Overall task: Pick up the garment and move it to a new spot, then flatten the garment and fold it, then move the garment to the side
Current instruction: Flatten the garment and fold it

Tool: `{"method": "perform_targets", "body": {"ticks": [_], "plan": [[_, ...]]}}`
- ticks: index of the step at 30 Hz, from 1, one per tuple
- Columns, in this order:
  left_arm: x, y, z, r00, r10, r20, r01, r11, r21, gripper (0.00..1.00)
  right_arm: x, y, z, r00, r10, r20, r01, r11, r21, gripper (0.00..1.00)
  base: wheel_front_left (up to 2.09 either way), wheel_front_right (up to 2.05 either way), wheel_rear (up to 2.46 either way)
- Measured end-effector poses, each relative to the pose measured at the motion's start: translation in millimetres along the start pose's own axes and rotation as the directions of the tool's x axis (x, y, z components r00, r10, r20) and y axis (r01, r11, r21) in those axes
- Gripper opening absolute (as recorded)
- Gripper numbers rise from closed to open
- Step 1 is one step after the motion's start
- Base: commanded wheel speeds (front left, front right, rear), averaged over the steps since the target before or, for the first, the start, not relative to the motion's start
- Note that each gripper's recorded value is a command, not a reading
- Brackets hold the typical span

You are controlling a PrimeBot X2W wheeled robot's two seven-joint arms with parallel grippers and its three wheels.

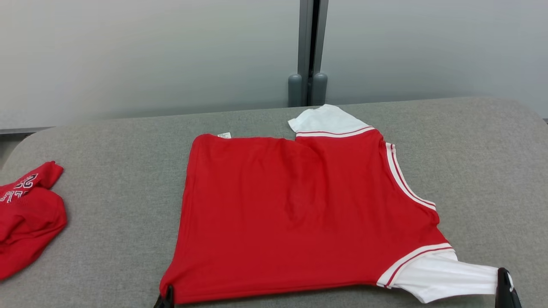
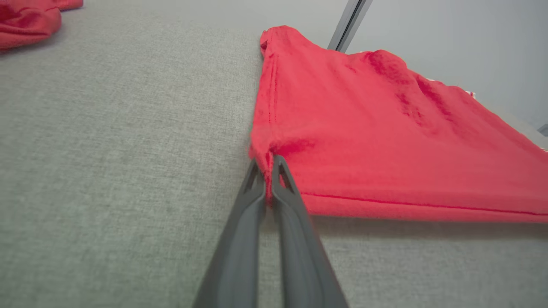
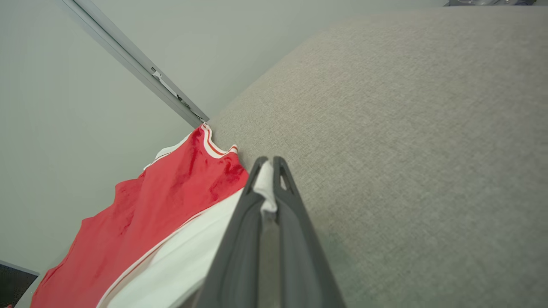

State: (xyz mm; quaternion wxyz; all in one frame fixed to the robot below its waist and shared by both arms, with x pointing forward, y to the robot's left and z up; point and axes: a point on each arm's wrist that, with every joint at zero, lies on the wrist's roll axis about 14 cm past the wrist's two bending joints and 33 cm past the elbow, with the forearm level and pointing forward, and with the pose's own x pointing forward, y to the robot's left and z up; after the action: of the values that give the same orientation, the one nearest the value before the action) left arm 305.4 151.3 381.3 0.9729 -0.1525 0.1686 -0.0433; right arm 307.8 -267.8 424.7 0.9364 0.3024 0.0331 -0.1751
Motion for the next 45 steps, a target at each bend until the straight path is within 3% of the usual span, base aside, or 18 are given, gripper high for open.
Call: {"method": "perform_targets", "body": {"ticks": [7, 14, 25, 36, 37, 38, 39, 45], "plan": [[-1, -14, 14, 0.998, -0.046, 0.05, 0.045, 0.998, 0.035, 0.0, 3, 10, 9, 0.999, 0.028, 0.031, -0.029, 0.999, 0.028, 0.0, 0.0, 0.0, 0.0], [31, -22, 46, 0.99, -0.076, 0.116, 0.071, 0.996, 0.048, 0.0, 44, 49, 15, 0.993, 0.097, 0.061, -0.102, 0.991, 0.09, 0.0, 0.0, 0.0, 0.0], [82, -32, 45, 0.991, -0.118, 0.059, 0.114, 0.991, 0.071, 0.0, 108, 107, -3, 0.98, 0.199, 0.006, -0.199, 0.98, -0.002, 0.0, 0.0, 0.0, 0.0], [110, -5, 40, 0.999, -0.05, 0.005, 0.05, 0.995, 0.088, 0.0, 145, 117, -11, 0.98, 0.196, -0.034, -0.199, 0.968, -0.152, 0.0, 0.0, 0.0, 0.0], [111, -5, 39, 0.999, -0.049, 0.001, 0.049, 0.995, 0.086, 0.97, 146, 117, -11, 0.979, 0.2, -0.038, -0.204, 0.961, -0.187, 0.17, 0.0, 0.0, 0.0], [111, -6, 39, 0.999, -0.049, 0.0, 0.049, 0.995, 0.084, 1.0, 146, 120, -12, 0.976, 0.215, -0.044, -0.219, 0.948, -0.233, 0.93, 0.0, 0.0, 0.0], [113, -7, 41, 0.999, -0.052, 0.005, 0.051, 0.995, 0.083, 1.0, 146, 122, -10, 0.973, 0.228, -0.04, -0.23, 0.936, -0.267, 1.0, 0.0, 0.0, 0.0], [107, 0, 67, 0.995, -0.026, 0.092, 0.016, 0.994, 0.11, 1.0, 134, 145, 13, 0.943, 0.333, 0.008, -0.293, 0.839, -0.459, 1.0, 0.0, 0.0, 0.0]]}}
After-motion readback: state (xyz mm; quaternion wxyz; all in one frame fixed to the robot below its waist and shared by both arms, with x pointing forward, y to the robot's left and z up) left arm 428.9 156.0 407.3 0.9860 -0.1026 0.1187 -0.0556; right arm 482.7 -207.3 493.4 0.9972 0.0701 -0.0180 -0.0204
